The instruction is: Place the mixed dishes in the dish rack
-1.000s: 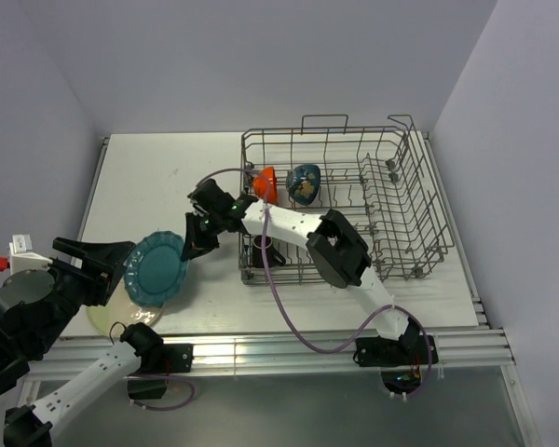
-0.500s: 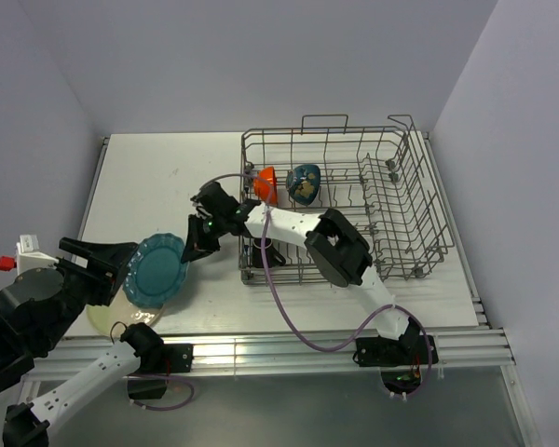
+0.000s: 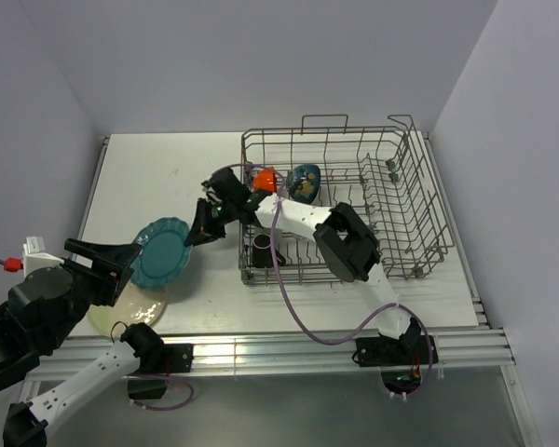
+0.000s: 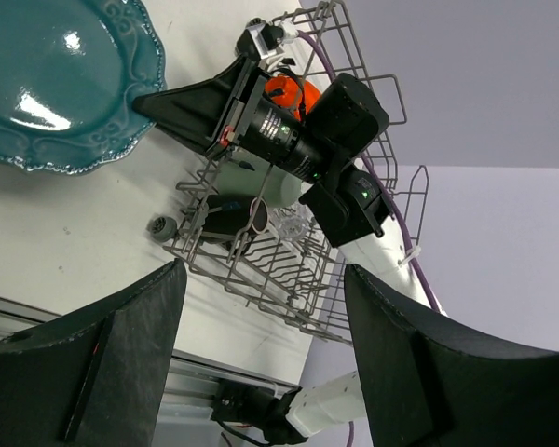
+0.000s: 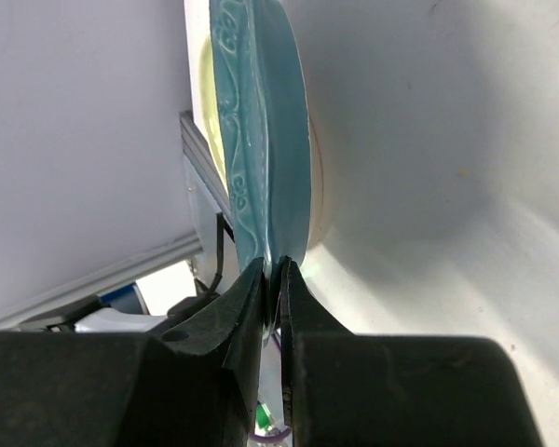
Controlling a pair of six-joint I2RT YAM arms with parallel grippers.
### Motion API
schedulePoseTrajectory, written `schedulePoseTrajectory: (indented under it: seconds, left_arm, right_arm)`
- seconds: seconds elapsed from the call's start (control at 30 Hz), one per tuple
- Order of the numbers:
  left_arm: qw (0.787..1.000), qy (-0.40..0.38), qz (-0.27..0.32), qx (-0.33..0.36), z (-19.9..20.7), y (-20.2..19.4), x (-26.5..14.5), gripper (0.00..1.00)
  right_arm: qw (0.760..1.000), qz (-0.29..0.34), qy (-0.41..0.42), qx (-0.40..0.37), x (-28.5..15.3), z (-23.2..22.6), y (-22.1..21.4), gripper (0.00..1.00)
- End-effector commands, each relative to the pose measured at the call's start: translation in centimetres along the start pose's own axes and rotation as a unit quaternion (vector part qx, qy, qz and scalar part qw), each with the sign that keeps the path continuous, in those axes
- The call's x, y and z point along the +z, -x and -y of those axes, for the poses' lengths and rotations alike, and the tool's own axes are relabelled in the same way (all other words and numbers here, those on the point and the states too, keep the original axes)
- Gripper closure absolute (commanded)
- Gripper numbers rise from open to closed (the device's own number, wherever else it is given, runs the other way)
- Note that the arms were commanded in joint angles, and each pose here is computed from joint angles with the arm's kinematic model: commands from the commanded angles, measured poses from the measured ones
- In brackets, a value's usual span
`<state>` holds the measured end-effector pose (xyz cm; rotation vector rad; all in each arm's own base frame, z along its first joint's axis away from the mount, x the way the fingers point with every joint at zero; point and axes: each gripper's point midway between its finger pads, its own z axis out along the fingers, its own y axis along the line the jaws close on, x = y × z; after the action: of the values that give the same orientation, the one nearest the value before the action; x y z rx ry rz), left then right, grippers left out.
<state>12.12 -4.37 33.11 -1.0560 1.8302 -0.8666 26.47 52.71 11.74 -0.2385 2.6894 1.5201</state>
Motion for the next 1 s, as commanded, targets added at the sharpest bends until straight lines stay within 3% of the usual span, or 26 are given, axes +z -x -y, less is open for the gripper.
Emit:
schedulePoseTrajectory:
  seconds: [0.0, 0.97]
  left_arm:
    - [1.0, -0.012, 0.008, -0.014, 0.4, 0.3, 0.0, 0.26]
    - [0.996, 0.049, -0.021, -0.069, -3.2, -3.2, 3.8, 0.26]
  right_arm:
    - [0.988, 0.028, 0.131, -0.077, -5.6, -10.4, 0.9, 1.0]
    - [0.978, 0.11, 0.14, -0.106, -17.0, -14.8, 4.4, 1.0]
